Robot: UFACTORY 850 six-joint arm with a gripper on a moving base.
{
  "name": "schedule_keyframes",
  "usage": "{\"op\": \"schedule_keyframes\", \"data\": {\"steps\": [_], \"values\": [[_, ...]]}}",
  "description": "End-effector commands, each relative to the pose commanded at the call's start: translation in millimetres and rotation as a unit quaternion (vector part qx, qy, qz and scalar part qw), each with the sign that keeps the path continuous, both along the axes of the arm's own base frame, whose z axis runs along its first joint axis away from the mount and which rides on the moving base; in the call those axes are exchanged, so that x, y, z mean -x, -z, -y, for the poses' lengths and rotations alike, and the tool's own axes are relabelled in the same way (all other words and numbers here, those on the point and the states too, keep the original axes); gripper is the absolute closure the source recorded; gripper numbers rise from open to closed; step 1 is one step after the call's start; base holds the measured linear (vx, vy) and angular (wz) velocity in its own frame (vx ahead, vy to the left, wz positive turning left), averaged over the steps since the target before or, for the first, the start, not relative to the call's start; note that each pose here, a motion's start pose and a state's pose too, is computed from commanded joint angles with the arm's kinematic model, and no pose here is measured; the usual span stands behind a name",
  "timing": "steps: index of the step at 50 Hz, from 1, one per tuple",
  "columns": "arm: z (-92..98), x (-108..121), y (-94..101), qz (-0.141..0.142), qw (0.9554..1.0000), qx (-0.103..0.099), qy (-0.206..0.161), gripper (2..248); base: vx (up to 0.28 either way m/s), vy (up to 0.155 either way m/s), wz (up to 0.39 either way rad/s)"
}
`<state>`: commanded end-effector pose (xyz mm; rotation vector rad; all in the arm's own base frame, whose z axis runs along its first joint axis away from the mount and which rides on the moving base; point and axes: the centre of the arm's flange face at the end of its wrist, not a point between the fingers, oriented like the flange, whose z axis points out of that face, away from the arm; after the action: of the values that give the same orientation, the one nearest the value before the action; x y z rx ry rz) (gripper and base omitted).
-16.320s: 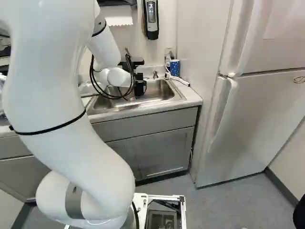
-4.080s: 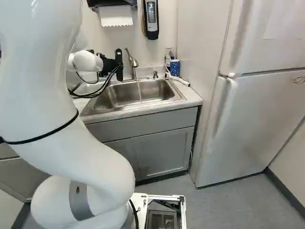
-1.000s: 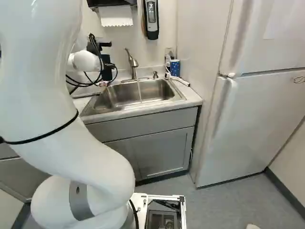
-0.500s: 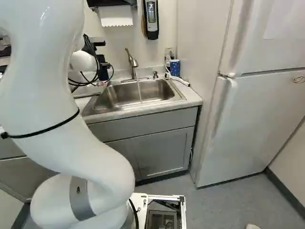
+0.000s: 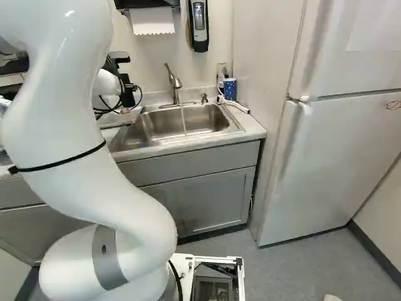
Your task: Rinse the cup and place it in the tray
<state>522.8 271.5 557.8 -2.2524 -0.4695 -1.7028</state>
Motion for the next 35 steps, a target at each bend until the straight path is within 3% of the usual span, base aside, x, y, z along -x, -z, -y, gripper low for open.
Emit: {"op": "schedule_keyframes", "data": {"steps": [35], "values": [[-32.3, -17, 40.7, -0.013, 0.999, 0.029, -0.032, 125, 0.0, 0.0, 0.0]]}}
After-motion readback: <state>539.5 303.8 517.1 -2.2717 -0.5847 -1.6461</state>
